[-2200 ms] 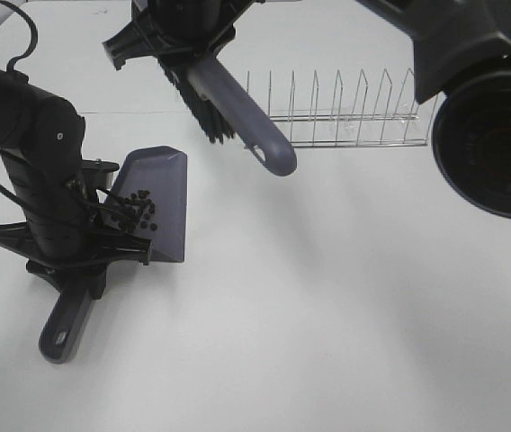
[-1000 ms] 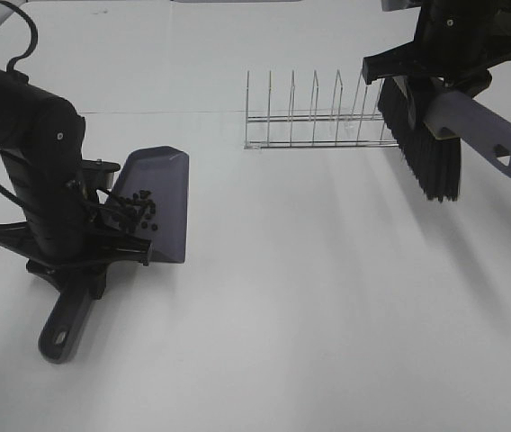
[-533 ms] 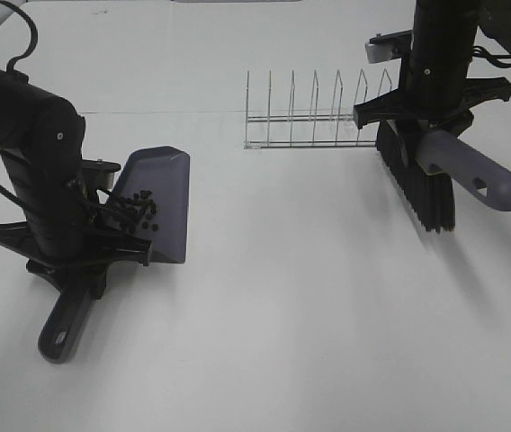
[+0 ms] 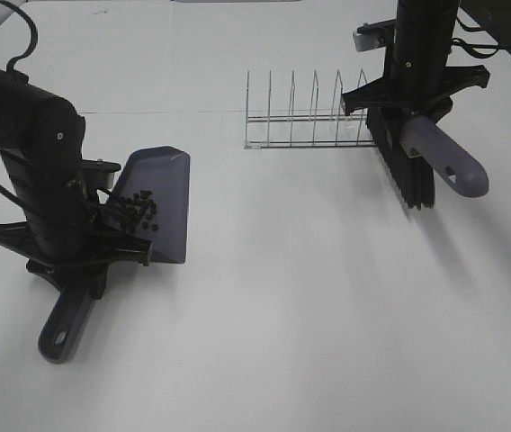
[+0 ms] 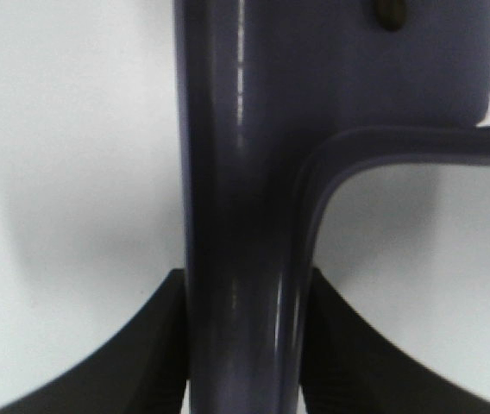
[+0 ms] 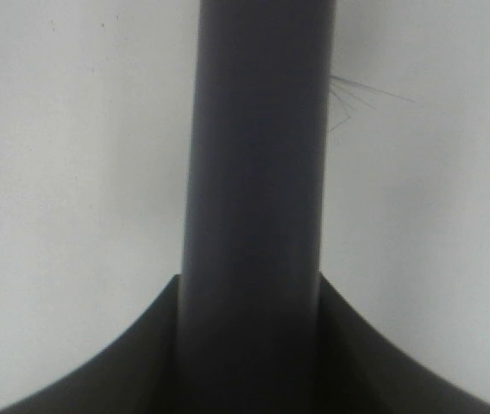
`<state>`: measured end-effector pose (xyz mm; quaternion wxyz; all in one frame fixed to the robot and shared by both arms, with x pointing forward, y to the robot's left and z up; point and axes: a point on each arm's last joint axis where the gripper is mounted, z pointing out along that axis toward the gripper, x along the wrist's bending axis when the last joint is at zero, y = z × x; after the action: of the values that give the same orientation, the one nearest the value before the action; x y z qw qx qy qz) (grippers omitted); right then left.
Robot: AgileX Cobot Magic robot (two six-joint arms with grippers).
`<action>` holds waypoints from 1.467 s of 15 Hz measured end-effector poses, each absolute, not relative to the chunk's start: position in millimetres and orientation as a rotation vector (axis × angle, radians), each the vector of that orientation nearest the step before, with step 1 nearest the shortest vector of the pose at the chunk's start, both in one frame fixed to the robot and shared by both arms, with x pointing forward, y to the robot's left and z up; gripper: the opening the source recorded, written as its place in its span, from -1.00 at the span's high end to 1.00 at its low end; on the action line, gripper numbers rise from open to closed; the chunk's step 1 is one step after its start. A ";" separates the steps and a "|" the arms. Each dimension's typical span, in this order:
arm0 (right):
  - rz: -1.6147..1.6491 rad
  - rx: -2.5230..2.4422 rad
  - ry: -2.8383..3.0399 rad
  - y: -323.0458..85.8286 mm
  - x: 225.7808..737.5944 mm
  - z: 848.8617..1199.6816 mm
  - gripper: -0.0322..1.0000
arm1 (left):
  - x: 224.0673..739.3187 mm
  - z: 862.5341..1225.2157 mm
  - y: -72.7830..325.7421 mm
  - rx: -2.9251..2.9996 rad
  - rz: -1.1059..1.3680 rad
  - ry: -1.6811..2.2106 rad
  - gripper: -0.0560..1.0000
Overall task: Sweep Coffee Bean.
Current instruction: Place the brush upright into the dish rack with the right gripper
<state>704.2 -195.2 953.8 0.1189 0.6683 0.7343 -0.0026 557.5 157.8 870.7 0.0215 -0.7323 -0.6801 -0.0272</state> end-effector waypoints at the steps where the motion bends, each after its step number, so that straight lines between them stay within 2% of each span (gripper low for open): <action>1: -0.006 1.952 2.144 -194.9 706.0 953.8 0.34 | 557.5 870.7 157.8 -2.270 -0.084 -2.108 0.24; 7: 0.030 1.981 2.123 -203.3 723.3 940.6 0.34 | 557.5 870.7 157.8 -2.271 -0.084 -2.107 0.24; 22: 0.326 1.927 2.013 -212.9 747.9 937.6 0.34 | 557.5 870.7 157.8 -2.273 -0.084 -2.104 0.24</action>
<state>747.9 -212.9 937.6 0.1670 0.6771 0.7075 0.1144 557.5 157.8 870.7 0.0215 -0.7333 -0.6790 -0.0272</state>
